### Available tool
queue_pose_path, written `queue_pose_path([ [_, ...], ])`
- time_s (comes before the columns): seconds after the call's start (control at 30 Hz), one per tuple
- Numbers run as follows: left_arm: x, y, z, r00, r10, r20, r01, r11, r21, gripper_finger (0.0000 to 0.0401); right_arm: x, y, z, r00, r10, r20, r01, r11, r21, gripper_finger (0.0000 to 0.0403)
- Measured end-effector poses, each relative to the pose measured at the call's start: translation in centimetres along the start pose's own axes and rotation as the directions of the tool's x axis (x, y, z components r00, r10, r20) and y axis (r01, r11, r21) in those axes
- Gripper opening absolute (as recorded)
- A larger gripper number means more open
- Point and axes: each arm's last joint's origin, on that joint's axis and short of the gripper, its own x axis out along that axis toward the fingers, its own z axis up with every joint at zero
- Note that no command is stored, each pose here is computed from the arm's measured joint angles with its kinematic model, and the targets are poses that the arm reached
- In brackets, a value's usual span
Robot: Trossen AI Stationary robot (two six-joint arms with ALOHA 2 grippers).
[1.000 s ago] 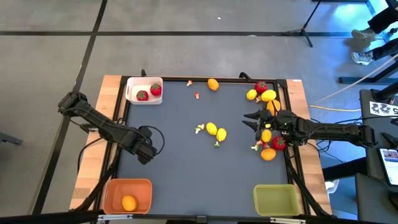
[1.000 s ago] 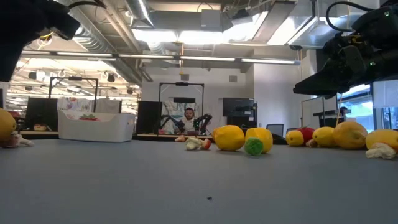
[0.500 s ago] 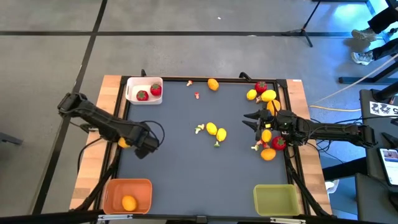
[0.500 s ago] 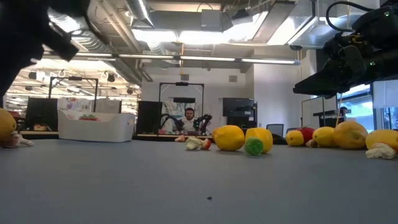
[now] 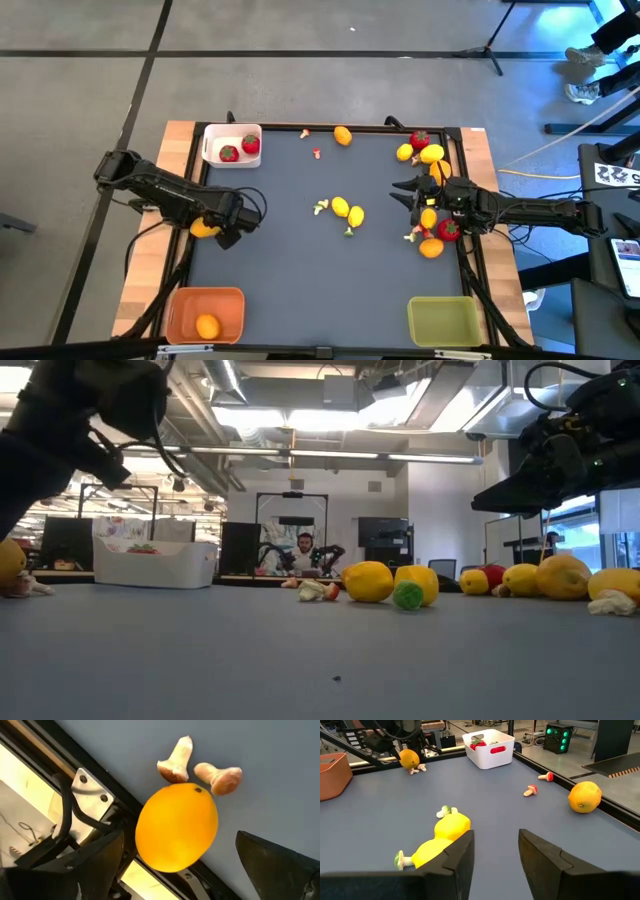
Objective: Sort produce into baskets
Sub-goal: Put the yellow lemon into the orange bin
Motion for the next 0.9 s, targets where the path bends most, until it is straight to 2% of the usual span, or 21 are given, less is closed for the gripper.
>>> queue_pose_path([
  [0.37,1.8,-1.4,1.6,0.988,0.096,-0.122,-0.085,0.992,0.089,0.0357,0.0,0.0,-0.2,1.000,-0.002,-0.024,0.002,1.000,-0.002,0.0154],
  [0.57,3.0,-2.3,2.2,0.969,0.135,-0.206,-0.100,0.980,0.173,0.0356,0.0,0.0,-0.2,1.000,-0.002,-0.023,0.002,1.000,-0.003,0.0154],
  [0.9,4.8,-3.5,2.9,0.931,0.233,-0.281,-0.163,0.954,0.254,0.0356,0.0,0.0,-0.2,1.000,-0.002,-0.023,0.002,1.000,-0.002,0.0154],
])
